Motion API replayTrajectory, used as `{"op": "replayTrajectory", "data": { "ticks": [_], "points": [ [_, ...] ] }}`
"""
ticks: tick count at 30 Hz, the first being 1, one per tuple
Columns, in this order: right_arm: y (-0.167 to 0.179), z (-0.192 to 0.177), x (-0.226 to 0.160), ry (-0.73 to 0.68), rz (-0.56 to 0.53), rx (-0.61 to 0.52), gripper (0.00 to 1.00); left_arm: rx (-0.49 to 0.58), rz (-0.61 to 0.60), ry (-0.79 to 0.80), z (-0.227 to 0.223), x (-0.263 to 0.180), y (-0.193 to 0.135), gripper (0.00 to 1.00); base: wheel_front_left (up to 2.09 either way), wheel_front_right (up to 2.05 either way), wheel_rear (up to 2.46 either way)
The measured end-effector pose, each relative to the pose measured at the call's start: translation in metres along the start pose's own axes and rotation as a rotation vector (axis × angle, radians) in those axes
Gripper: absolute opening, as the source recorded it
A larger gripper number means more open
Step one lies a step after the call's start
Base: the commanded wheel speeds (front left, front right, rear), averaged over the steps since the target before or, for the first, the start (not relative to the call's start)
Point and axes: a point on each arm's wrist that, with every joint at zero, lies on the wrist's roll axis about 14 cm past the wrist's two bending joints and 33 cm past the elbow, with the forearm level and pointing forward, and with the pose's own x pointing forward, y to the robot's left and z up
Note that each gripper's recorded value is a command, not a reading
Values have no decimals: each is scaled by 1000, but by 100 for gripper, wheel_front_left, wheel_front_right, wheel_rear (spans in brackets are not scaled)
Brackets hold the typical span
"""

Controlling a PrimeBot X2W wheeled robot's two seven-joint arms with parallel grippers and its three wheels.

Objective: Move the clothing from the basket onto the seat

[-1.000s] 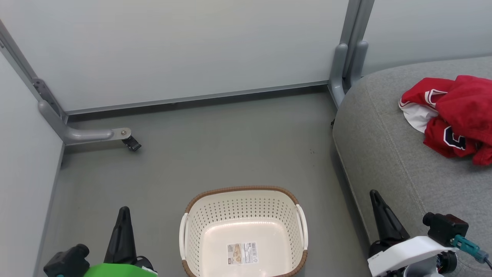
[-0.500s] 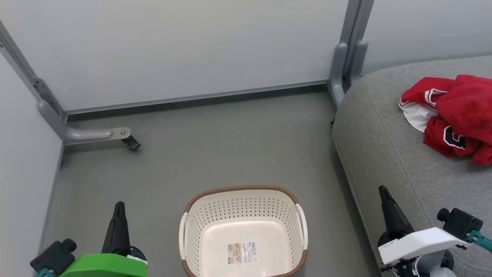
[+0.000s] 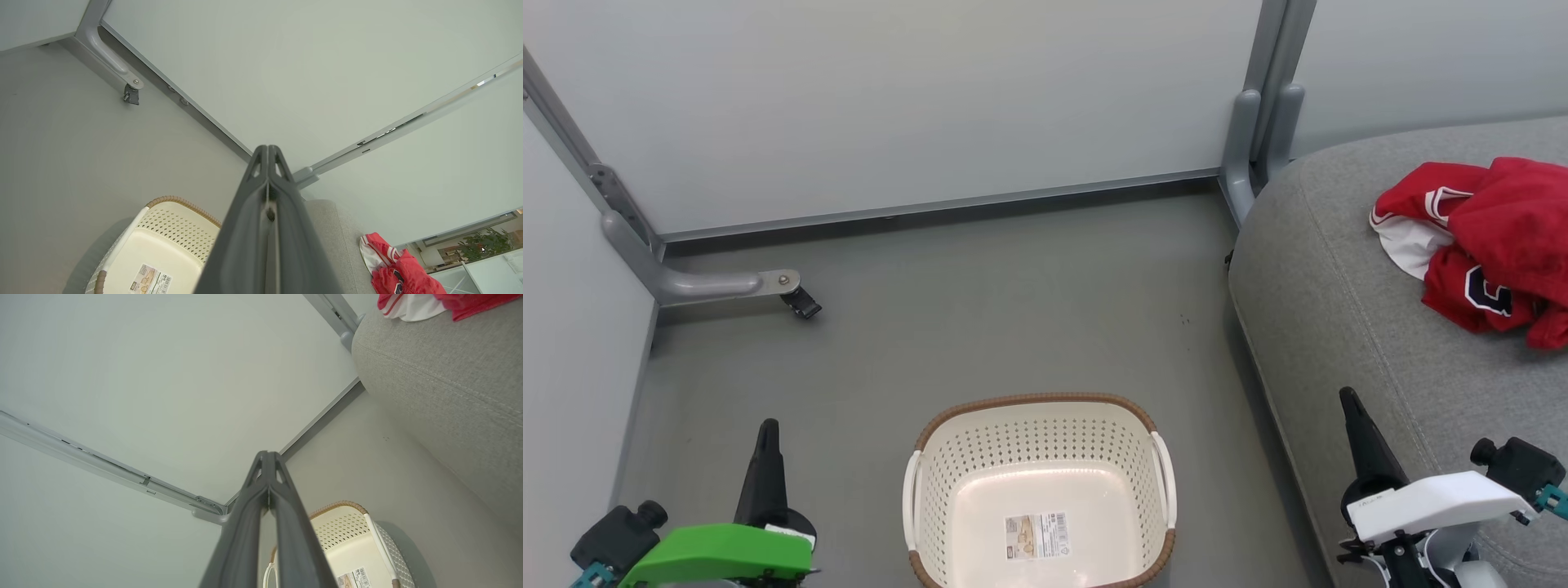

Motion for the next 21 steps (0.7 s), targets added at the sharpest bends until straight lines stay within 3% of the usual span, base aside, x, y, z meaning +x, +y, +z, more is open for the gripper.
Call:
{"op": "replayTrajectory", "data": {
  "ticks": [21],
  "points": [
    [-7, 8, 5, -9, -28, 228, 0, -223, -3, 10, 6, 10, 0, 0, 0, 0, 0]
  ]
}}
